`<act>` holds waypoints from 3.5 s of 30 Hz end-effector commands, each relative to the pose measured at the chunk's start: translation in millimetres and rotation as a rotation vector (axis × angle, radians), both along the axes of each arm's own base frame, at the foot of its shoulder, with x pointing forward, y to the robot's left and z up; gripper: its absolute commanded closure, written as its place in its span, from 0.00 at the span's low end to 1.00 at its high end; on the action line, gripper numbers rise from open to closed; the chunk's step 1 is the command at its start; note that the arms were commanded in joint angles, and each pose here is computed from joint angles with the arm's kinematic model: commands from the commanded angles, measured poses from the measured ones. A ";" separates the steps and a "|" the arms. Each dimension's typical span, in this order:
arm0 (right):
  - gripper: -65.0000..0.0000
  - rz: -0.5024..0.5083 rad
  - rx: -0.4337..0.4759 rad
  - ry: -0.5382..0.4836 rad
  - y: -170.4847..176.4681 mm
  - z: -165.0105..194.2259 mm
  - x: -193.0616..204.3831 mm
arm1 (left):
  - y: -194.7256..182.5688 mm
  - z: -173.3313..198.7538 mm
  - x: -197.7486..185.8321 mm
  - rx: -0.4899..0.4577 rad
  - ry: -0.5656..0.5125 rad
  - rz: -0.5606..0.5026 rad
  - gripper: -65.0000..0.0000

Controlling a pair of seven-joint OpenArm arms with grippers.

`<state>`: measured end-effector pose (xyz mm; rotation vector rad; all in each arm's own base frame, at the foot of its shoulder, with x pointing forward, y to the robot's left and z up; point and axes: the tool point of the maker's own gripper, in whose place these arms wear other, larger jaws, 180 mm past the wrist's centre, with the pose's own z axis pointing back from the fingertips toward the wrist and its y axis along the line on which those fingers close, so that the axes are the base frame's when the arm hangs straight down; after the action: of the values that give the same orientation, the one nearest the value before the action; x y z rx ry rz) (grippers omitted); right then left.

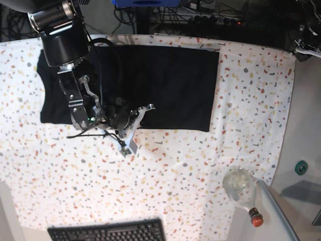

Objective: Layout the t-shirt on the table in an organized manner, then fold the t-shirt properly
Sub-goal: 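Fold the other strip end with the right gripper toward the middle, then grasp both ends of the folded black shirt with both grippers, then lift and fold the shirt in half toward the right gripper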

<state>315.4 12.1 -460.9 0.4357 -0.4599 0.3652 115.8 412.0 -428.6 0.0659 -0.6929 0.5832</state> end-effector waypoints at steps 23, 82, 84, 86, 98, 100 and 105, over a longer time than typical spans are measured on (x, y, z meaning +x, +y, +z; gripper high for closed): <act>0.54 -0.803 0.168 0.063 -302.5 24.1 -28.1 | -59.1 9.9 63.9 -0.005 -0.144 -0.275 1.00; 1.00 -0.345 0.125 0.192 -231.3 -20.1 -62.7 | -271.5 -64.6 142.8 -0.269 -0.119 -0.683 1.00; 1.00 -0.315 0.097 0.161 -230.9 -8.2 -57.6 | -277.5 -67.3 143.0 -0.269 -0.106 -0.680 1.00; 1.00 -0.315 0.074 0.139 -231.1 1.8 -53.7 | -284.9 -69.1 142.4 -0.272 -0.096 -0.687 1.00; 1.00 -0.309 0.020 0.064 -190.8 59.6 -48.2 | -349.5 -58.5 156.7 -0.349 -0.147 -0.757 1.00; 1.00 -0.266 0.017 0.051 -177.5 66.3 -46.9 | -358.3 -57.2 156.9 -0.354 -0.147 -0.783 1.00; 1.00 -0.230 0.080 0.058 -126.3 76.1 -46.0 | -383.5 -54.0 152.8 -0.369 -0.146 -0.860 1.00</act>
<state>262.7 -116.0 -394.0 0.4515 -0.4239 0.1047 261.9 32.5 -490.8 -0.5820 -0.6433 -0.1208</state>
